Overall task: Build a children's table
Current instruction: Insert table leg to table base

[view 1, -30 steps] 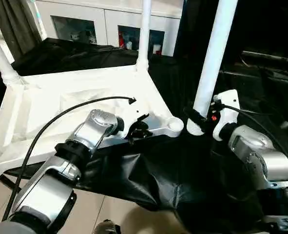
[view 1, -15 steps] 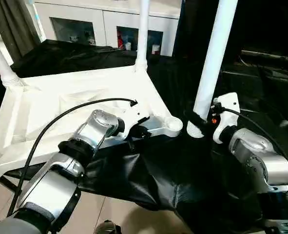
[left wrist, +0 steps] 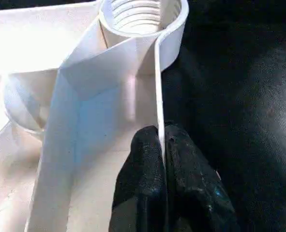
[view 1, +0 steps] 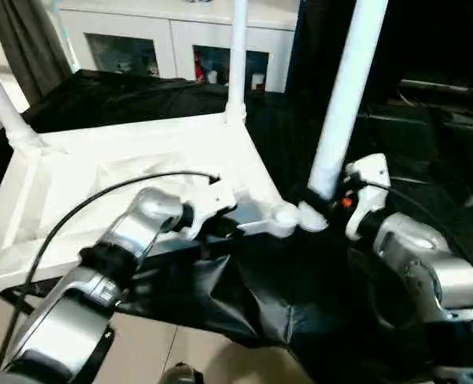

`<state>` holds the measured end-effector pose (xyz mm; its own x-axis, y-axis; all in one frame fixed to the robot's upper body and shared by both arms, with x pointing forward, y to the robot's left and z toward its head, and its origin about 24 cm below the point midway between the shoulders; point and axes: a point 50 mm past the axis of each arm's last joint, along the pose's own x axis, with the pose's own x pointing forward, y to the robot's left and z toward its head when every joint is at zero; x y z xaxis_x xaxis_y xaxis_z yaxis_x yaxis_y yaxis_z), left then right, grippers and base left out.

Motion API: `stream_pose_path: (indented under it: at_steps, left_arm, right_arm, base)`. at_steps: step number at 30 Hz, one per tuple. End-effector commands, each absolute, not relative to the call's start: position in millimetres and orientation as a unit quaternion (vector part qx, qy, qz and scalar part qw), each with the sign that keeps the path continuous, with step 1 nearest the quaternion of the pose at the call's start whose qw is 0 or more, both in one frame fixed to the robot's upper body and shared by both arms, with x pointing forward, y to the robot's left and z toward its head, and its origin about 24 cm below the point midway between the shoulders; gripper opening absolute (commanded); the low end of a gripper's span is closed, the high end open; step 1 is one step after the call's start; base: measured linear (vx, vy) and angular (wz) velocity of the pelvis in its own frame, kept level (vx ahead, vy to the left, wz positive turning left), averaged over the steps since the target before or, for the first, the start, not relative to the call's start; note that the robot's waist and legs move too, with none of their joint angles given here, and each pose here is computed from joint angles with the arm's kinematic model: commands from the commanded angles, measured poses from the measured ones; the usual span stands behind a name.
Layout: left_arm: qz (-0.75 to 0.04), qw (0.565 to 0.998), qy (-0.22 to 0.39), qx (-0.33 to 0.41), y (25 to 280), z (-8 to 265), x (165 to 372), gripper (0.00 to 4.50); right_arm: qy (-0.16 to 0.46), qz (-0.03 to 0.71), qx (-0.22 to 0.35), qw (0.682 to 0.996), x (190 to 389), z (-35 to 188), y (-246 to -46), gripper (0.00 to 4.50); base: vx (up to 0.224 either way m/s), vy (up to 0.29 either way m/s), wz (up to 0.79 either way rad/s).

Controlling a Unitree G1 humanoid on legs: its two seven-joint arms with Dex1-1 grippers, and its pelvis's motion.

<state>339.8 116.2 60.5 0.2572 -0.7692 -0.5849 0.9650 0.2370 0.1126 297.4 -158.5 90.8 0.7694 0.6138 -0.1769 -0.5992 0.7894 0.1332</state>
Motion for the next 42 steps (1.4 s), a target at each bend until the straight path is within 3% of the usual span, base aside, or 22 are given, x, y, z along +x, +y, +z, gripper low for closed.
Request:
stream_pose_path:
  at_steps: [1, 15, 31, 42]
  left_arm:
    - [-0.574, 0.771, 0.172, 0.215, 114, 68, 340, 0.0]
    - [-0.569, 0.778, 0.161, 0.213, 121, 63, 330, 0.0]
    - [-0.559, 0.78, 0.164, 0.229, 125, 62, 330, 0.0]
    - [-0.557, 0.78, 0.163, 0.235, 126, 64, 331, 0.0]
  right_arm:
    - [0.106, 0.346, 0.04, 0.931, 295.5, 94, -152.3, 1.93]
    - [0.103, 0.348, 0.048, 0.931, 304.8, 98, -140.2, 1.93]
    - [0.053, 0.333, 0.027, 0.941, 306.7, 105, -134.7, 1.93]
    - [0.071, 0.322, 0.035, 0.944, 307.9, 102, -135.5, 1.93]
  base:
    - [0.0, 0.0, 0.0]
    - [0.0, 0.0, 0.0]
    - [0.0, 0.0, 0.0]
    - [0.0, 0.0, 0.0]
